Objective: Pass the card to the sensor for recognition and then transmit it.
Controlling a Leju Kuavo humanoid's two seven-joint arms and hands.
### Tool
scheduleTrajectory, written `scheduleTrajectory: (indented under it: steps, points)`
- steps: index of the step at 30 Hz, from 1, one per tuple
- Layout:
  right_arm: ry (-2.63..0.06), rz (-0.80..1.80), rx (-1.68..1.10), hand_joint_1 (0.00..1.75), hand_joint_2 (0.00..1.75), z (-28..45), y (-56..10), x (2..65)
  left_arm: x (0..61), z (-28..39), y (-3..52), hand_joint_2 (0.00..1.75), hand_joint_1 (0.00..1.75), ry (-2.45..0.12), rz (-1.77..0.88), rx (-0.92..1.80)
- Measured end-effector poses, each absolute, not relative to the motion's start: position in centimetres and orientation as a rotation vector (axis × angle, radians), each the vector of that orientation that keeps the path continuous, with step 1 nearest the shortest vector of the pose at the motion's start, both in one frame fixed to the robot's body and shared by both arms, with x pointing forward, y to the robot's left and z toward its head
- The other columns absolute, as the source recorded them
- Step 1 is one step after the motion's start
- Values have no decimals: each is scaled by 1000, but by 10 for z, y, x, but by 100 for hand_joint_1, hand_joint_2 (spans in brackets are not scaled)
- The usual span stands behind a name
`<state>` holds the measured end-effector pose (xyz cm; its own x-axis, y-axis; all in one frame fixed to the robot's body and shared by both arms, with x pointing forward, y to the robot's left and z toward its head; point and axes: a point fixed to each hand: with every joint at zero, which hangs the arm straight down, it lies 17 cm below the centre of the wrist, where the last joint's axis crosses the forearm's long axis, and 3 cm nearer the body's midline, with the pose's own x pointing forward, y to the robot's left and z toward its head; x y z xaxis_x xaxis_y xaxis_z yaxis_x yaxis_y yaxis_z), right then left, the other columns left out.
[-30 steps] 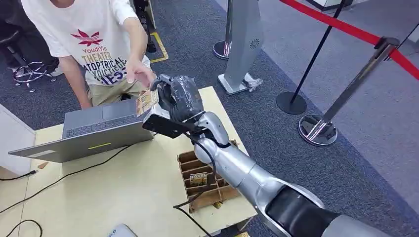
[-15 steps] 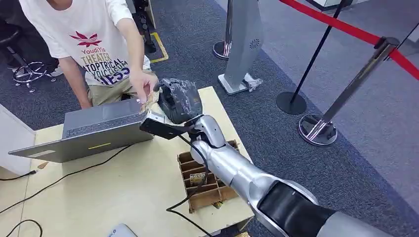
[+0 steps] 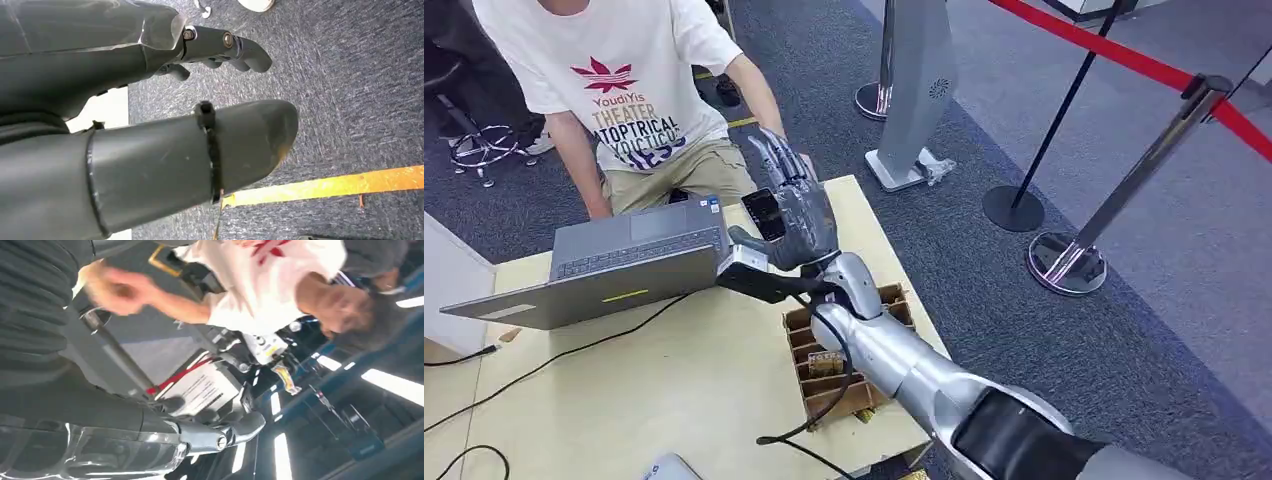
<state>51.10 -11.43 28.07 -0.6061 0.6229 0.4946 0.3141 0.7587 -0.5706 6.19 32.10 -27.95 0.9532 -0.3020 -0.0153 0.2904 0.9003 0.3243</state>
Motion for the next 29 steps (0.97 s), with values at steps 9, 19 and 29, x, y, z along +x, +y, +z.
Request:
scheduleTrajectory:
  steps: [9, 19, 29]
  points:
    - [-2279, 262, -146, 0, 175, 297, -92, 449, 58, -280, 321, 0, 0, -32, -271, 329]
    - [-2230, 131, 84, 0, 175, 278, -88, 393, 55, -280, 321, 0, 0, -30, -259, 325]
    - [-2091, 243, 270, 0, 175, 228, -64, 354, 53, -281, 320, 0, 0, -26, -242, 320]
